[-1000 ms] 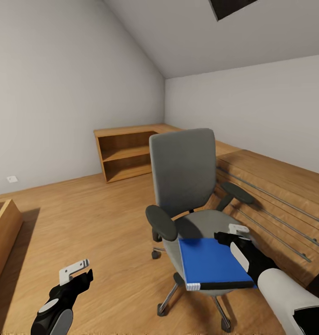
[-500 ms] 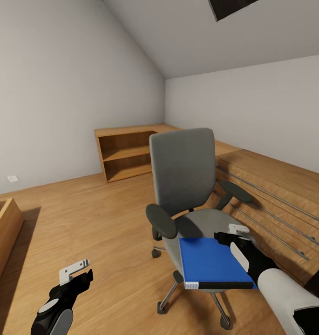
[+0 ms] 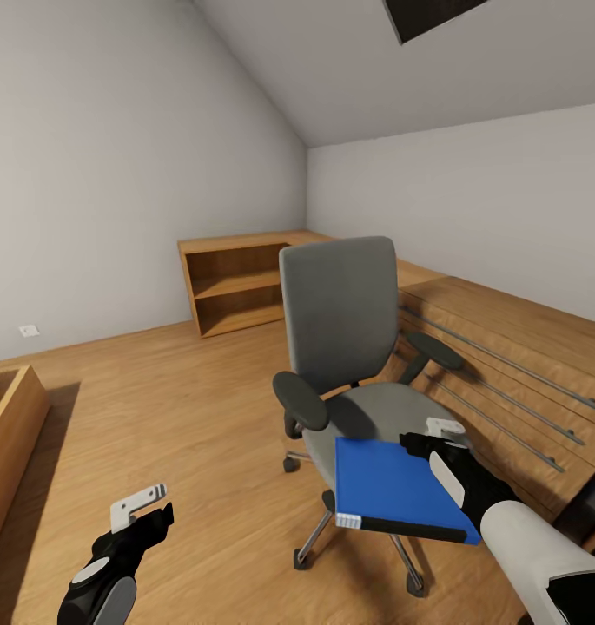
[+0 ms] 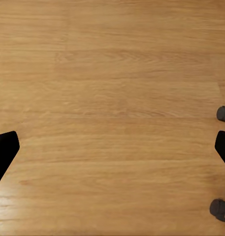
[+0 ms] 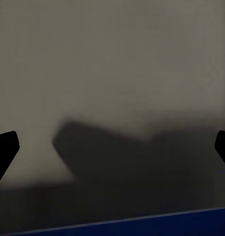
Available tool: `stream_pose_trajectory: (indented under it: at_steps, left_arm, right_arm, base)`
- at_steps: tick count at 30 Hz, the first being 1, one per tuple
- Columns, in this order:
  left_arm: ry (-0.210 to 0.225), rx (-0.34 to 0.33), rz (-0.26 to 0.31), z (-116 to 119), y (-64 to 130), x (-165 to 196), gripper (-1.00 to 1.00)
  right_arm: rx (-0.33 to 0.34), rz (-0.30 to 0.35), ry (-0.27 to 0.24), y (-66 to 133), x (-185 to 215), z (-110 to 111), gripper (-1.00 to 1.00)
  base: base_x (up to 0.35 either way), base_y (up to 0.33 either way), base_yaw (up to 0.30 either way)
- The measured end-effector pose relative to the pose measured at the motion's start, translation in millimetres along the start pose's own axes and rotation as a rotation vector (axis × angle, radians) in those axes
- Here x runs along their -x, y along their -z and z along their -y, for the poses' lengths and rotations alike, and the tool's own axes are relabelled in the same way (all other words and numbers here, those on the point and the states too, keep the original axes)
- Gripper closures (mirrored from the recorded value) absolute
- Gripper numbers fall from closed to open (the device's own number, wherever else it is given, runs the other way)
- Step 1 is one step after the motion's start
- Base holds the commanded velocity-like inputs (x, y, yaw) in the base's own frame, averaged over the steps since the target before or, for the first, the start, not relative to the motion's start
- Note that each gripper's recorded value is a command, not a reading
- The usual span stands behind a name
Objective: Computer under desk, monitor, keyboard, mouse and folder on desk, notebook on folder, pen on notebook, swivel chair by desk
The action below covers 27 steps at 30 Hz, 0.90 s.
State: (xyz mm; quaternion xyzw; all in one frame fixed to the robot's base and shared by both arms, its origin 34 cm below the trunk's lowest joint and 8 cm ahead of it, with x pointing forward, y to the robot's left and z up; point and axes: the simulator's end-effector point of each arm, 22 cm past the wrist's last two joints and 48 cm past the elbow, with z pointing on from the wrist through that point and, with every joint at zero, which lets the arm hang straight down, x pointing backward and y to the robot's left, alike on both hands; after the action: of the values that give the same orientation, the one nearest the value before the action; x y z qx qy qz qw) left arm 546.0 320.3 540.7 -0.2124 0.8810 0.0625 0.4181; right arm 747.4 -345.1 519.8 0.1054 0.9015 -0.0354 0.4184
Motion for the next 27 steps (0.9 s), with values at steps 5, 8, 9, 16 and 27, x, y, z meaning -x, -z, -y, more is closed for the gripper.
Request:
stream_pose_trajectory:
  at_steps: [5,8,9,16,27]
  left_arm:
    - [-0.001,0.001,-0.001,-0.3,-0.2,-0.7,-1.0]
    - [-0.001,0.001,-0.002,-0.3,-0.3,-0.8,-1.0]
    - [-0.001,0.001,-0.002,0.0,0.7,1.0,-1.0]
    - [-0.001,0.001,-0.002,2.4,8.0,14.2,-1.0]
    - [-0.001,0.001,-0.003,5.9,19.6,34.5,-1.0]
  right_arm:
    - [0.0,0.0,-0.001,0.0,0.0,0.1,-1.0]
    - [0.0,0.0,-0.001,0.0,0.0,0.1,-1.0]
    - [0.0,0.0,-0.001,1.1,1.9,-0.1,-1.0]
    - [0.001,0.001,-0.001,8.4,15.9,-1.4,-1.0]
    - [0.001,0.001,-0.001,20.0,36.7,-3.1,-1.0]
  base:
    - [-0.006,0.0,0.0]
    - [-0.002,0.0,0.0]
    - [0.0,0.0,0.0]
    - [0.0,0.0,0.0]
    - [0.0,0.0,0.0]
